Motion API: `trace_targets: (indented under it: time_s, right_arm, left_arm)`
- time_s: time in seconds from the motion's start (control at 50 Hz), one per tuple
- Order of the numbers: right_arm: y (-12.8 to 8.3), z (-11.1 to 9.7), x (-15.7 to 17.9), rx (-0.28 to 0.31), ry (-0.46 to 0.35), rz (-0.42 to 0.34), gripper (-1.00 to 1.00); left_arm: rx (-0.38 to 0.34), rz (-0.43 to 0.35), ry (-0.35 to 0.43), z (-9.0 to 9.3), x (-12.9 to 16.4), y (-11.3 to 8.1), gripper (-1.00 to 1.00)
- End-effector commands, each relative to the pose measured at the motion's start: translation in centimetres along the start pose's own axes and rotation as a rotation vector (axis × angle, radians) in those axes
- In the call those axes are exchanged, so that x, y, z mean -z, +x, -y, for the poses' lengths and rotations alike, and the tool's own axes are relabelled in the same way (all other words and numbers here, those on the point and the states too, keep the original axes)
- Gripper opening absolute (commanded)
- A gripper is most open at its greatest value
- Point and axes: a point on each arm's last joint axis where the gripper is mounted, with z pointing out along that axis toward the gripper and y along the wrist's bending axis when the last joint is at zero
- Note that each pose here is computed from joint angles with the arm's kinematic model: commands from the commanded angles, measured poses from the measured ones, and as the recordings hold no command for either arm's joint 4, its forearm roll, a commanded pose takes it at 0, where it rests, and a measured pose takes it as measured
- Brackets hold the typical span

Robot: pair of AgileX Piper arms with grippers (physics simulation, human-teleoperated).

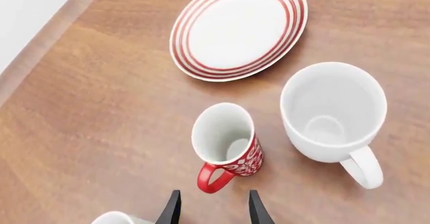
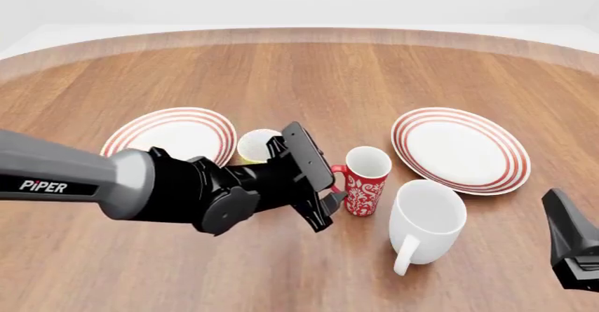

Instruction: Put the red mug on the left plate.

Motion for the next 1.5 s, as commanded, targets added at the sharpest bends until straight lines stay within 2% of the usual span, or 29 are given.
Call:
trace_targets:
  time_s: [0.02,0.48,0.84,1.5]
  right_arm:
    - [0.0,0.0,-0.1,-0.002,0.001,-0.001,1.00]
    - [0.0,0.0,0.0,-0.005,0.005,-0.005,1.00]
    - [0.0,0.0,-0.3,-0.007,0.008,-0.005,1.00]
    - [0.1,0.1,0.0,-0.009,0.011,-0.009,1.00]
  left_arm:
    - [-0.006,-0.006,0.001,-0.1,-0.6,0.0,1.00]
    - [-0.003,-0.027,-0.005,-0.5,-2.4,0.5,1.00]
    - [-0.003,-0.051,-0.007,-0.6,-3.6,1.7,1.00]
    - [0.008,-0.045,-0.020,-1.1,-4.2,1.6,1.00]
